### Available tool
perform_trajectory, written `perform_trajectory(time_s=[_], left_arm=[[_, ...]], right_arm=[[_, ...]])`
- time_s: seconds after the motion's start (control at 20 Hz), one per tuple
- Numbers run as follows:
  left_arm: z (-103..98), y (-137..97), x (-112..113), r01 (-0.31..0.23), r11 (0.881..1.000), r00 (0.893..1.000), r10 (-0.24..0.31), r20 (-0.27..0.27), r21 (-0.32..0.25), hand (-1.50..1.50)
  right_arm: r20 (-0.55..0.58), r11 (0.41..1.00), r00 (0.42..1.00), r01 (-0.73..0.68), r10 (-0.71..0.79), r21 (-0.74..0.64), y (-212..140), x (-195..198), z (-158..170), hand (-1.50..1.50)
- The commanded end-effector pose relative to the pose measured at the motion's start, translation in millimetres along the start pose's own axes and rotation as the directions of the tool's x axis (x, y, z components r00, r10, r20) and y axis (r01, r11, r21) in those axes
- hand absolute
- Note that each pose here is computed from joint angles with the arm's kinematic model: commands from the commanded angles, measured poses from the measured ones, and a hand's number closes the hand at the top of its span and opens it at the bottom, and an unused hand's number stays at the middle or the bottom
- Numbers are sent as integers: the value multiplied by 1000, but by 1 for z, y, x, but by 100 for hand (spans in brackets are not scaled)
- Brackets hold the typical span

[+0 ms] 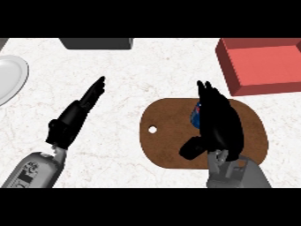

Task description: Pick the can from the cutting board and place it in the cardboard box

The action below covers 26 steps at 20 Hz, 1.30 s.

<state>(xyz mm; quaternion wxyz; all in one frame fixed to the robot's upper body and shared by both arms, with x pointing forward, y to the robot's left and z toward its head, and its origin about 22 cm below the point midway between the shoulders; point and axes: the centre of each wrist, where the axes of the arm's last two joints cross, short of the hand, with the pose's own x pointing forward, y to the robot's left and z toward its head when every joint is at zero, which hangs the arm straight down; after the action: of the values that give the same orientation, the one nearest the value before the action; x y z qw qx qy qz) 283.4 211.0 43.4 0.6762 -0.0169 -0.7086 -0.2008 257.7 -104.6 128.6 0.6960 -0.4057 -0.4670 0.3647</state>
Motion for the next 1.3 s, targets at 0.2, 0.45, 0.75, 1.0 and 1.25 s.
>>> perform_trajectory(time_s=[0.2,0.45,0.75,1.0,1.25], left_arm=[[1,-4,7,-2,1000,1000,2,4,1,0],[-7,-8,5,-5,1000,1000,5,-3,11,0],[-9,9,-13,5,1000,1000,-5,5,4,0],[-5,-4,0,8,1000,1000,-8,7,-7,0],[-4,1,-6,4,1000,1000,-4,-5,14,0]], right_arm=[[-101,1000,995,-25,25,6,30,-6,-20,-150],[-95,1000,995,-19,18,-11,18,-24,-20,-150],[-108,996,991,-75,79,41,49,-9,-25,-150],[-126,994,989,-69,80,86,24,-32,-26,-150],[-152,993,986,-48,64,106,31,-36,-43,-150]])
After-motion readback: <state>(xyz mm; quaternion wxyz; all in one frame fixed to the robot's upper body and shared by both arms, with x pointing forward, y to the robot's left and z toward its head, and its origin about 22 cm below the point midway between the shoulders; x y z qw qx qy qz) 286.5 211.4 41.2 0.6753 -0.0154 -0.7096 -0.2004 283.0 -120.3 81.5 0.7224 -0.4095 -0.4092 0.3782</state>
